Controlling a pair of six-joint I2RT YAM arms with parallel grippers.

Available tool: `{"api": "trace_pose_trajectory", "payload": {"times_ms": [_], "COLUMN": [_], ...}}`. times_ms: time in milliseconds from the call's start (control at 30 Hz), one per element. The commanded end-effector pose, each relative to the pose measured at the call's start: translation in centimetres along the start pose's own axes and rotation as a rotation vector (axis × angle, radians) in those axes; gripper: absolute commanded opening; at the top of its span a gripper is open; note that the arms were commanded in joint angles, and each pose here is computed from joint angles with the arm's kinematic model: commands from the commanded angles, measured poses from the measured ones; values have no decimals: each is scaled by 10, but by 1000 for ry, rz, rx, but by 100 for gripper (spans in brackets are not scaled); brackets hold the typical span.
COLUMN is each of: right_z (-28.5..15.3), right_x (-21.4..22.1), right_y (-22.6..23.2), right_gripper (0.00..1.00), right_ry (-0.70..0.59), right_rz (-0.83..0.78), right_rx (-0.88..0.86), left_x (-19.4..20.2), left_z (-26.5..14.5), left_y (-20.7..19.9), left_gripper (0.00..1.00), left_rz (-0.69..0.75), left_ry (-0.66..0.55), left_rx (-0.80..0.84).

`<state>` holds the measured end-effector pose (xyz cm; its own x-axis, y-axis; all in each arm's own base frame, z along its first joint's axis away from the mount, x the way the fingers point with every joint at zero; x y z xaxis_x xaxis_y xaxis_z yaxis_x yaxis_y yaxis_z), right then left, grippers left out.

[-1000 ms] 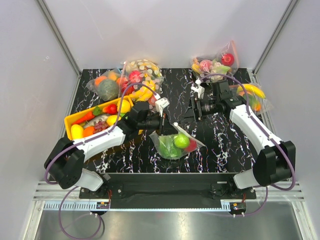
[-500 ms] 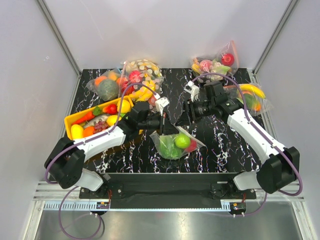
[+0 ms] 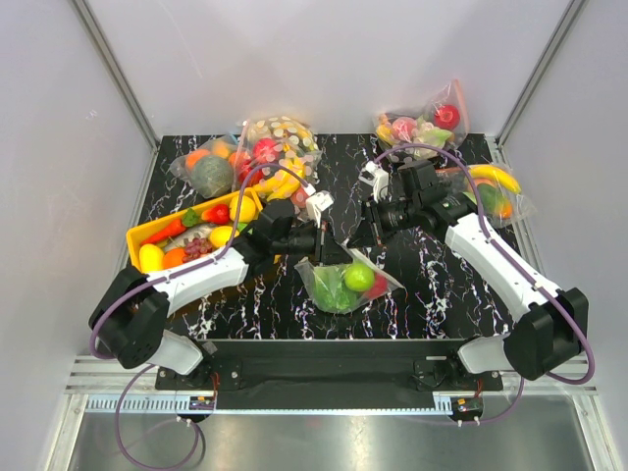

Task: Open the zip-top bag and remove the fake food

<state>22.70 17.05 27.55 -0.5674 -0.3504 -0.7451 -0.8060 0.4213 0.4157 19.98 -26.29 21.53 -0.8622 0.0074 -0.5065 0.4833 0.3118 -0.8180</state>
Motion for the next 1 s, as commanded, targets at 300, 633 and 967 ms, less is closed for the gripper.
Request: {"api": "trace_pose_trajectory", "payload": {"times_ms": [300,633,967], "right_z": [-8,-4,-7], "right_x": [-14,-20,-18], "right_y": [9,8,13], "right_gripper": [0,0,0], "right_ry": [-52,-85,-71], "right_rz": [-58,-48,-36], "right_rx": [5,-18,-47], "left_x": [-12,-21,-21], "left_z": [0,1,-10], "left_y": [-21,-27,-19], "left_gripper": [37,44,55], "left_rz": [77,98,187], "left_ry": [-29,-17,-66], "left_rx": [74,28,-126]}}
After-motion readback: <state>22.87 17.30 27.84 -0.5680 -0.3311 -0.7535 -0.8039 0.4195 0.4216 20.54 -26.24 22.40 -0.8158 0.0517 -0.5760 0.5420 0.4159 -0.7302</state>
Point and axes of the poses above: each gripper's point midway between its finger pads, its own z axis out along the fingers, its own y axis along the line the jaws close on, x = y × z, the point moved 10 cm from there along -z, back along the fingers, and after that the axes turned 13 degrees about -z, right-handed, at the moved point
